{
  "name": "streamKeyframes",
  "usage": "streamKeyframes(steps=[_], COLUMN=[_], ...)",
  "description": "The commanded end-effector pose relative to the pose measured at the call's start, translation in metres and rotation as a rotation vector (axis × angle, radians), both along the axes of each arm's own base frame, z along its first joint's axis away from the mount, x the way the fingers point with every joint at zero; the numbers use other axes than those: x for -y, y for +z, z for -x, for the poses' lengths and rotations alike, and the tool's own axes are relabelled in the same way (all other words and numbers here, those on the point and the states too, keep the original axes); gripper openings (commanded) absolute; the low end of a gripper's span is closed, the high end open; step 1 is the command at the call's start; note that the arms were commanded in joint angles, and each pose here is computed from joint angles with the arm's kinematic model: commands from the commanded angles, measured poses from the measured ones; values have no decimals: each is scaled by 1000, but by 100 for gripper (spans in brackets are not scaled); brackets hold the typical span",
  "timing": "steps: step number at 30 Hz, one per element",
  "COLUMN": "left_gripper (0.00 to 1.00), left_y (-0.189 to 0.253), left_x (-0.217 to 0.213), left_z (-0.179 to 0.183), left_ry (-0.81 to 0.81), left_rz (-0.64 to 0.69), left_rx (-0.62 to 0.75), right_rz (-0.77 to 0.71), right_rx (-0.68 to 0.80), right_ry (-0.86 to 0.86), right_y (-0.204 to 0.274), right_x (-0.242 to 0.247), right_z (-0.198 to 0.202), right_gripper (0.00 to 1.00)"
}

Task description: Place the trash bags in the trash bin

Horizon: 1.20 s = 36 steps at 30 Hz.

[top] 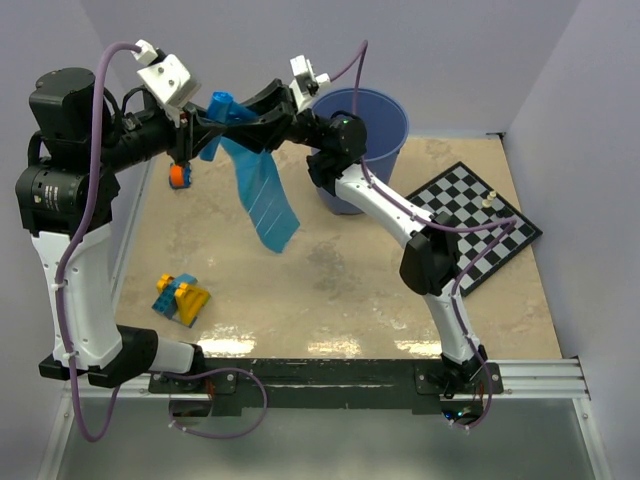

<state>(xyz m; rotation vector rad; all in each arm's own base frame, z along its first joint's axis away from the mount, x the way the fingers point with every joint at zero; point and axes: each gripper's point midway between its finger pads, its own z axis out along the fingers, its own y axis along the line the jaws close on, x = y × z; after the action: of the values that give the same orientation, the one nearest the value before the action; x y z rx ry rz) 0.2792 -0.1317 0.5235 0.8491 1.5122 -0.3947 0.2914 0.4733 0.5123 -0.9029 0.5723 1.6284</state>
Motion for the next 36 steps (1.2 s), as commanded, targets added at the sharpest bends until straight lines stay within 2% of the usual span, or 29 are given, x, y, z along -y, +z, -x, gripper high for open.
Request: streamKeyframes(steps=[1,4,10,16,22,25,27,31,36], left_gripper=[0,0,0,0,0,0,0,0,0], left_y=[13,13,27,24,12,4,-3,-10,-28], left_x=[-2,-2,-8,-12,-11,-9,-9,-14,-16], left_z=[0,-1,-11,-33,-58,-71,-83,-109,-148], left_ry=[16,13,67,114,133,132,146,199,253], left_rz=[14,15,29,39,31,45,39,43,48], left_rx=[42,44,91,83,50,29,19,17,-8], right_rz=[-82,-86,-79,-118,-252,-320,-370,-465,-504], right_rx=[87,98,94,85,90,139,118,209,202], right_ry=[45,59,172,270,420,472,517,592,634], right_y=[26,25,22,52,86,101,114,125,129], right_x=[15,16,40,83,128,155,174,204,218], right_z=[29,32,56,74,113,132,136,163,164], right_gripper=[23,6,0,0,0,0,0,0,0])
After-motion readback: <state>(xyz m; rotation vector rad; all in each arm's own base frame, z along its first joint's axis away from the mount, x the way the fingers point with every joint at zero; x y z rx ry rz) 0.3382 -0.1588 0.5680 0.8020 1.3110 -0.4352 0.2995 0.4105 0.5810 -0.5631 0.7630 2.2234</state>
